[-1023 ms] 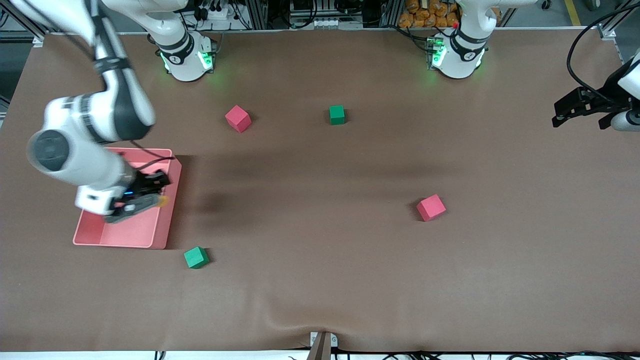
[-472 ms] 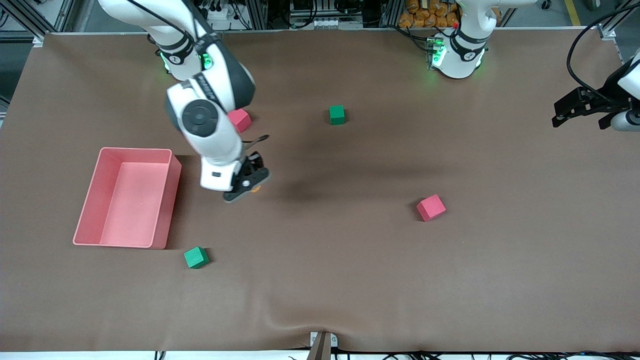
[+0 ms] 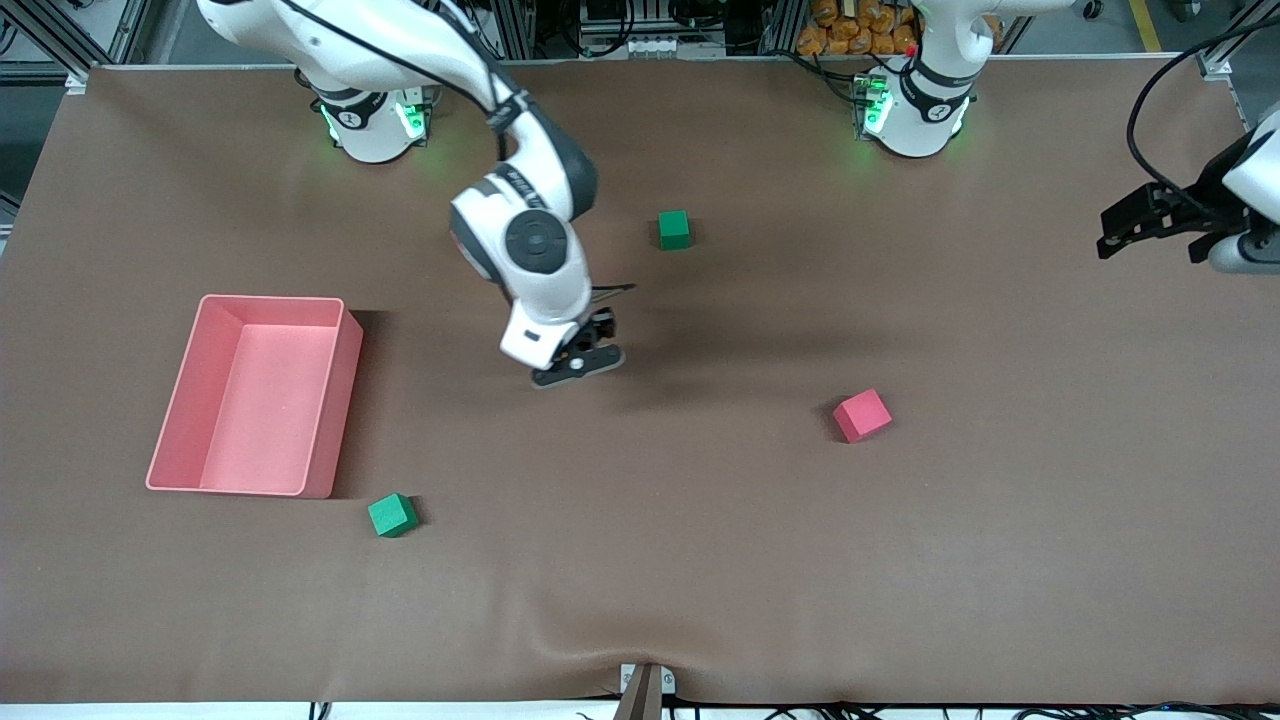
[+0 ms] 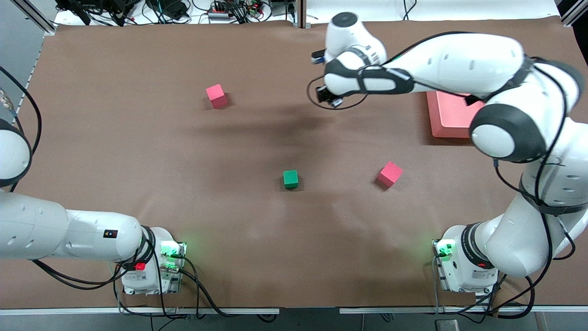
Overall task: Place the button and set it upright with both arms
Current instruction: 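Lift the button out of the tray with the right gripper, then carry the button to mid-table and lower it upright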
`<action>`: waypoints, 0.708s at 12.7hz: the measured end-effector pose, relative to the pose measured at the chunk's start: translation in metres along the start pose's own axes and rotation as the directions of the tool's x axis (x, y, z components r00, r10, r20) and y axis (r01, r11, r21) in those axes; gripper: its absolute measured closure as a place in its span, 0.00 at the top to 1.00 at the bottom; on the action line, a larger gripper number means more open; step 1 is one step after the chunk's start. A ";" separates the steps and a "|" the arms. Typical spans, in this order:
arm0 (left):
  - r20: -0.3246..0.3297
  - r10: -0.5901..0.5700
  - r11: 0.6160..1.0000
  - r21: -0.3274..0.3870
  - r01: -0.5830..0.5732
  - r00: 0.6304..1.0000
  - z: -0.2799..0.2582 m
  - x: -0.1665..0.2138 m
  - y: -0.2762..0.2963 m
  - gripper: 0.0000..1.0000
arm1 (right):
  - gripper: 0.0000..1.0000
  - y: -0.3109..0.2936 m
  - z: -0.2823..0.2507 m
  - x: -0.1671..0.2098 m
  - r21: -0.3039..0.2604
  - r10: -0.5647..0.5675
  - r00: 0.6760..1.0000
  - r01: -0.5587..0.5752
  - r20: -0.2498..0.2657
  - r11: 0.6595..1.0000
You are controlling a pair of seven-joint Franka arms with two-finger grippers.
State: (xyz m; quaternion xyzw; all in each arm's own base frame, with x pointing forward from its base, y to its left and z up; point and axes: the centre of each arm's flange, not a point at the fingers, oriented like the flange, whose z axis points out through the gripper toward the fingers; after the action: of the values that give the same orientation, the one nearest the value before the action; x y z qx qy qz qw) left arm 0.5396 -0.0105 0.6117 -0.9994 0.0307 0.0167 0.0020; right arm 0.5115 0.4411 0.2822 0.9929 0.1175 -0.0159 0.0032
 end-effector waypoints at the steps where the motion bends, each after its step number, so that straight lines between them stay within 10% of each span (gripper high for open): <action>1: 0.007 0.000 1.000 0.000 0.000 1.000 0.004 0.002 0.000 1.00 | 0.45 -0.011 0.004 0.001 0.003 0.053 0.999 -0.053 -0.002 0.999; 9: 0.007 0.000 1.000 0.000 0.000 1.000 0.004 0.003 0.000 1.00 | 0.45 -0.061 0.069 0.016 0.058 0.268 0.963 -0.266 -0.032 0.962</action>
State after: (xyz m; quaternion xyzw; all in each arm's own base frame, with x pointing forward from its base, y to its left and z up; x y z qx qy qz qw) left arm 0.5429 -0.0107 0.6075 -0.9993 0.0307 0.0203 0.0022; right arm 0.5104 0.5030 0.2127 0.9996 -0.0179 0.0011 -0.0232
